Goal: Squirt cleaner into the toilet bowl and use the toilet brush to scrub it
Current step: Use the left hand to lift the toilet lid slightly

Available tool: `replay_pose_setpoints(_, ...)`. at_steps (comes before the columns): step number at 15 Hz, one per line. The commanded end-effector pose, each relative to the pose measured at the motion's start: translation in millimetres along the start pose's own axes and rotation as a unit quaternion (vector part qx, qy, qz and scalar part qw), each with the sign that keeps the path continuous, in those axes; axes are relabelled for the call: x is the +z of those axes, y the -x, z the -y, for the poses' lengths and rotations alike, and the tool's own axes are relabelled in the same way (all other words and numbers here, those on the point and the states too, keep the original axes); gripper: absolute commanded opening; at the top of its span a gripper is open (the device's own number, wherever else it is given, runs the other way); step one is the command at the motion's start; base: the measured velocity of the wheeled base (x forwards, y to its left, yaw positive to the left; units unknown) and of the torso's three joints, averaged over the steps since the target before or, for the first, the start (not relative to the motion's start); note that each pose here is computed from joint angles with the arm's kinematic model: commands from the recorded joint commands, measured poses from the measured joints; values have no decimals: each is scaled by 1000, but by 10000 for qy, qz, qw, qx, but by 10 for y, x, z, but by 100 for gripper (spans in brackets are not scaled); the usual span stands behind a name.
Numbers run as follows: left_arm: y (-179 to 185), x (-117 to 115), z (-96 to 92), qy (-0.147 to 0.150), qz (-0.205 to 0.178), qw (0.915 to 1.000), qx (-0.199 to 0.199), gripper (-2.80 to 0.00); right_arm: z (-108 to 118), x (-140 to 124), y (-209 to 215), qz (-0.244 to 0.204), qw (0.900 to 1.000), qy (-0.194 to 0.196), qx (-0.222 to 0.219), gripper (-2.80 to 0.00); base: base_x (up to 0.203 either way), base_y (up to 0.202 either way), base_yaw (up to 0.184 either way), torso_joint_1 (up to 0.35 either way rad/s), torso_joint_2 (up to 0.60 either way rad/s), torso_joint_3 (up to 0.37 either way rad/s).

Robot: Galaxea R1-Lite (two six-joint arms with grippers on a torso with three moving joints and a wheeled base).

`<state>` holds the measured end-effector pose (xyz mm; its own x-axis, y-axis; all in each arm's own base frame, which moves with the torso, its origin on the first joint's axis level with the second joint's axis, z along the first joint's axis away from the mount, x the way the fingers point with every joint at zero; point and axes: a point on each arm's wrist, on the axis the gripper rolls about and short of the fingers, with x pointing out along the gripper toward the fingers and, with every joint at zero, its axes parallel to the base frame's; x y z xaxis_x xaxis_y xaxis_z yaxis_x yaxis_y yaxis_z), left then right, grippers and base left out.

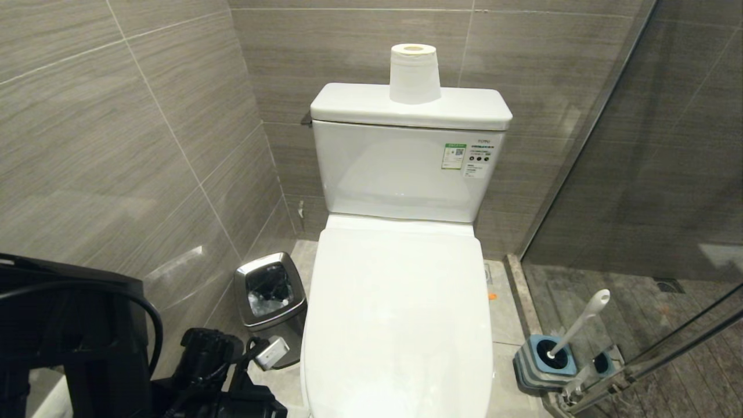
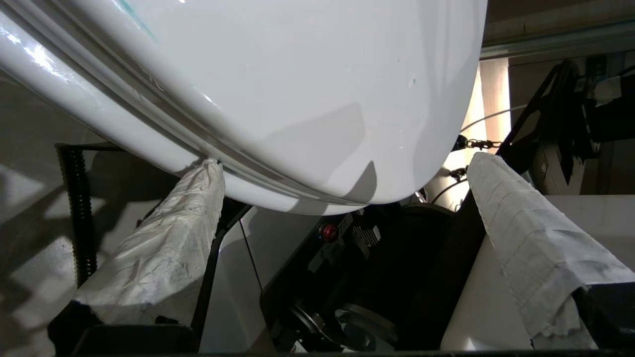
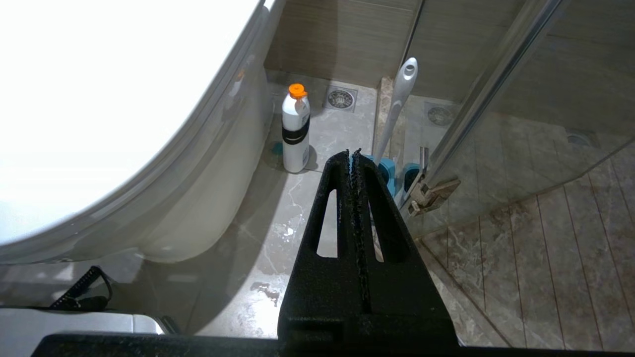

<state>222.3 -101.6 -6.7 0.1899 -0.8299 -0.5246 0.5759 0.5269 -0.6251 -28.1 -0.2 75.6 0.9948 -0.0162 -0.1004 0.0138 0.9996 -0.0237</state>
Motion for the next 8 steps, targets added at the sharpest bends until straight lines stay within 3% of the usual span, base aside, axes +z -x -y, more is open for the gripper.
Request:
replay_pose_setpoints(1, 31, 39, 19, -81, 108, 9999, -80, 0, 0, -2, 0, -3, 10000, 2, -3, -280, 0, 0, 0, 0, 0, 0)
replay_pose_setpoints(8, 52, 34, 23, -137, 124, 9997, -145, 0, 0, -2, 1, 4, 10000, 2, 3, -280, 0, 0, 0, 0, 0, 0)
